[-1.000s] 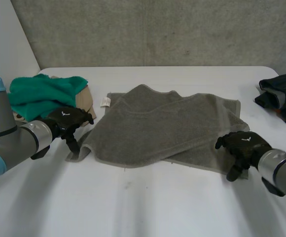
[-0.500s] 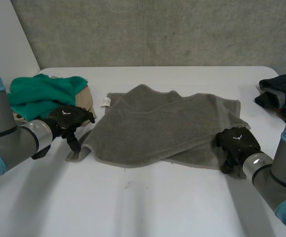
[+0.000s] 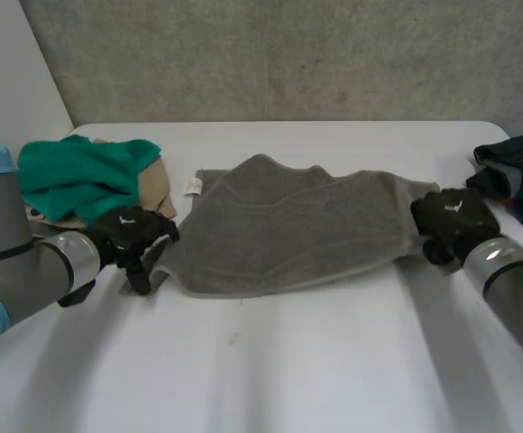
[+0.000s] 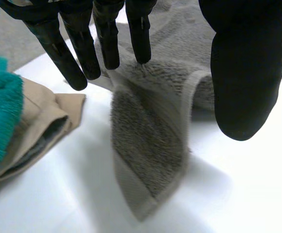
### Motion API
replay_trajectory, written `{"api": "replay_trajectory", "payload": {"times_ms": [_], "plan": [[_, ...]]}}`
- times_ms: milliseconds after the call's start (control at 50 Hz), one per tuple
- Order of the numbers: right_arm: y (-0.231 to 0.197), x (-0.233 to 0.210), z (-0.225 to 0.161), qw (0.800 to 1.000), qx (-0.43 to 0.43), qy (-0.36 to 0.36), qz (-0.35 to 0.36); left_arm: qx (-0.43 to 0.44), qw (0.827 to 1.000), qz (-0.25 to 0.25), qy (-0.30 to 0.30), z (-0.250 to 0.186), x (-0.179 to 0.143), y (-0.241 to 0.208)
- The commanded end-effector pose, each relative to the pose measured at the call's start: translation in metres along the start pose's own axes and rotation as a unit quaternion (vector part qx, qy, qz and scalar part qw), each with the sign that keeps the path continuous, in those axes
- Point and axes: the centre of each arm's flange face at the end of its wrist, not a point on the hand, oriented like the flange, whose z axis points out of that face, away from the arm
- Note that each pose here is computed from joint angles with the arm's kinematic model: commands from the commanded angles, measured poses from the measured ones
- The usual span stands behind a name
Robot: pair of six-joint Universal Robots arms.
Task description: Fold the laundry.
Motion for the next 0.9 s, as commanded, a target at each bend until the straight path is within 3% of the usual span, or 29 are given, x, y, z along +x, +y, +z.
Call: {"api": "replay_trajectory", "payload": {"times_ms": [20,420,660,900], "plan": [[-0.062,0.018,-0.05,0.999,0.027,-0.018,0.005,-0.024,0.999,0.001,0.023,0.002,0.017,0.007],[-0.077,0.06,-0.058,0.998,0.032,0.033,0.046,0.006,1.0,0.005,-0.012,0.049,0.041,0.006],[-0.079,0.074,-0.058,0.997,0.036,0.049,0.055,0.005,1.0,0.002,-0.01,0.045,0.044,0.002],[-0.065,0.074,-0.046,0.997,0.015,0.041,0.062,0.003,1.0,0.008,-0.014,0.007,0.034,-0.001]]}}
